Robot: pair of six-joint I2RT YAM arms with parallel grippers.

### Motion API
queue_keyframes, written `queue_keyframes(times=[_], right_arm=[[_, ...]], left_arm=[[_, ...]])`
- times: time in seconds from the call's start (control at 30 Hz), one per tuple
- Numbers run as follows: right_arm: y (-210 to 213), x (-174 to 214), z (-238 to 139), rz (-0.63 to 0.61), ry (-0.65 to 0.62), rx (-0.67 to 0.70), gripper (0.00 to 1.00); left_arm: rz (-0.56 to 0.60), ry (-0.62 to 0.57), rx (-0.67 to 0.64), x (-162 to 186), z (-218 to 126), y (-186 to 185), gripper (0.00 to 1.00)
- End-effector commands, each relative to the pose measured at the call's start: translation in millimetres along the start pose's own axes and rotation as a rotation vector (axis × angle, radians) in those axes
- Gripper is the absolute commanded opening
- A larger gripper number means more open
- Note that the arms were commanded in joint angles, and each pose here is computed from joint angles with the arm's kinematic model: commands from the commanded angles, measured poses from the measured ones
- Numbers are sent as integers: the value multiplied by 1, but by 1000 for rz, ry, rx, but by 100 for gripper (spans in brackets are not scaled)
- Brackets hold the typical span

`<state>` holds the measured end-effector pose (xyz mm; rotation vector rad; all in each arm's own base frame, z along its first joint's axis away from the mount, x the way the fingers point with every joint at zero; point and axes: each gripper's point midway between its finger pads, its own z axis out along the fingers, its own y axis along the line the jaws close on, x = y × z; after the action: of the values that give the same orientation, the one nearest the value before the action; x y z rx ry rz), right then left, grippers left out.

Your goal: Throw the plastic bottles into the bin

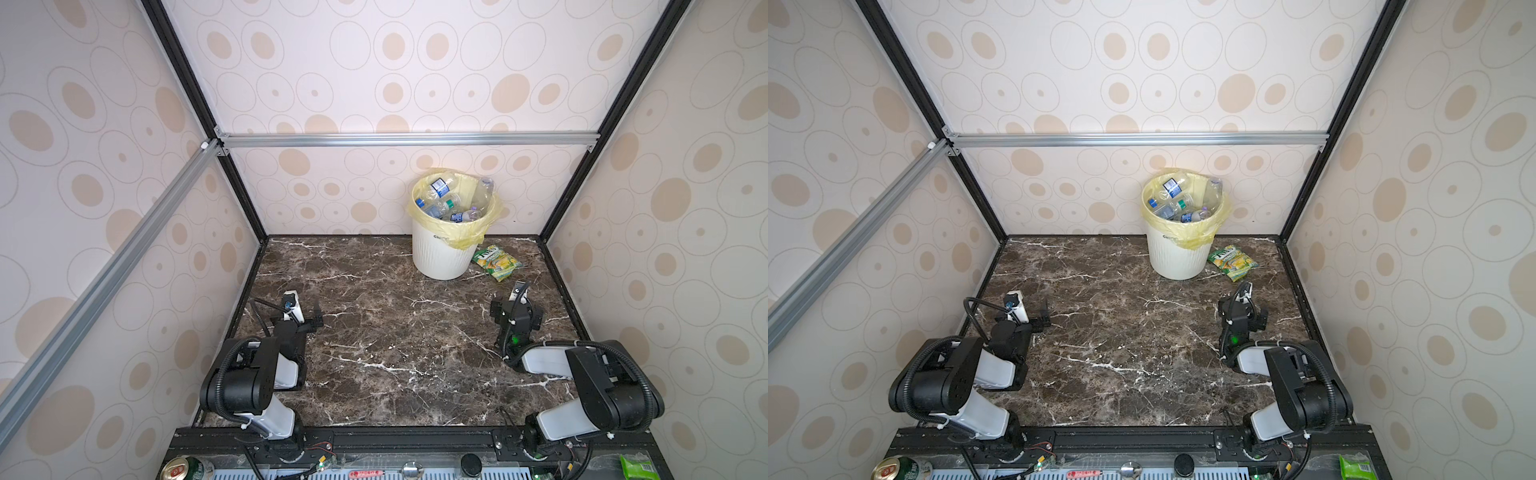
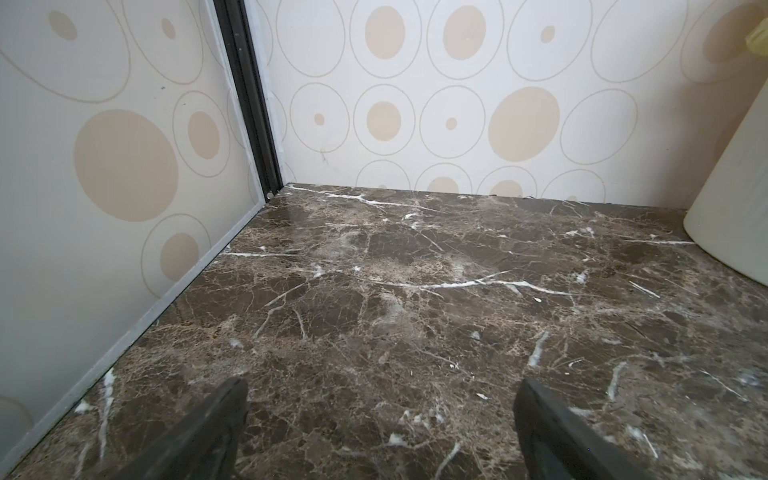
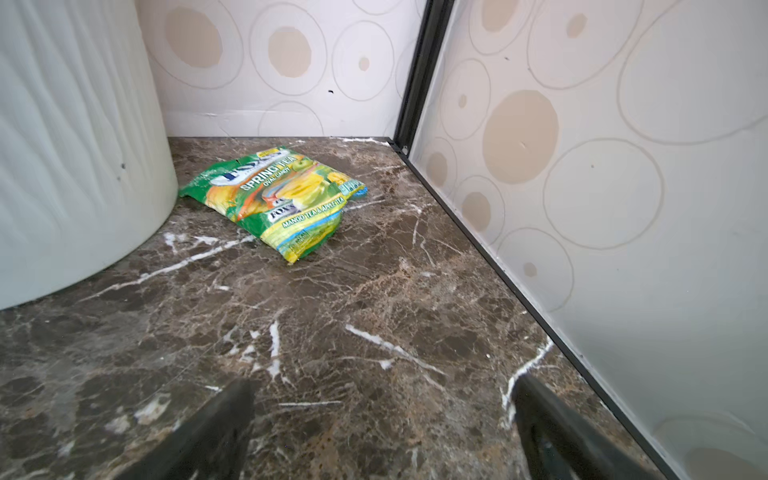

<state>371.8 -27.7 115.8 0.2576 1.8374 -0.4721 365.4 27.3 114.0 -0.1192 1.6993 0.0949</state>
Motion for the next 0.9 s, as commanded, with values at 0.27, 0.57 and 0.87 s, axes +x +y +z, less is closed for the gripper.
queue_keyframes(times=[0.27, 0.57, 0.87], right_arm=[[27, 16, 6, -23, 41, -209, 100], [26, 17, 16, -8, 52, -219, 100], [26, 15, 15, -3, 52, -222, 100]], left_arm=[[78, -44, 14, -17, 9, -13, 99], [82, -42, 10, -17, 9, -14, 99], [95, -36, 10, -15, 10, -17, 99]])
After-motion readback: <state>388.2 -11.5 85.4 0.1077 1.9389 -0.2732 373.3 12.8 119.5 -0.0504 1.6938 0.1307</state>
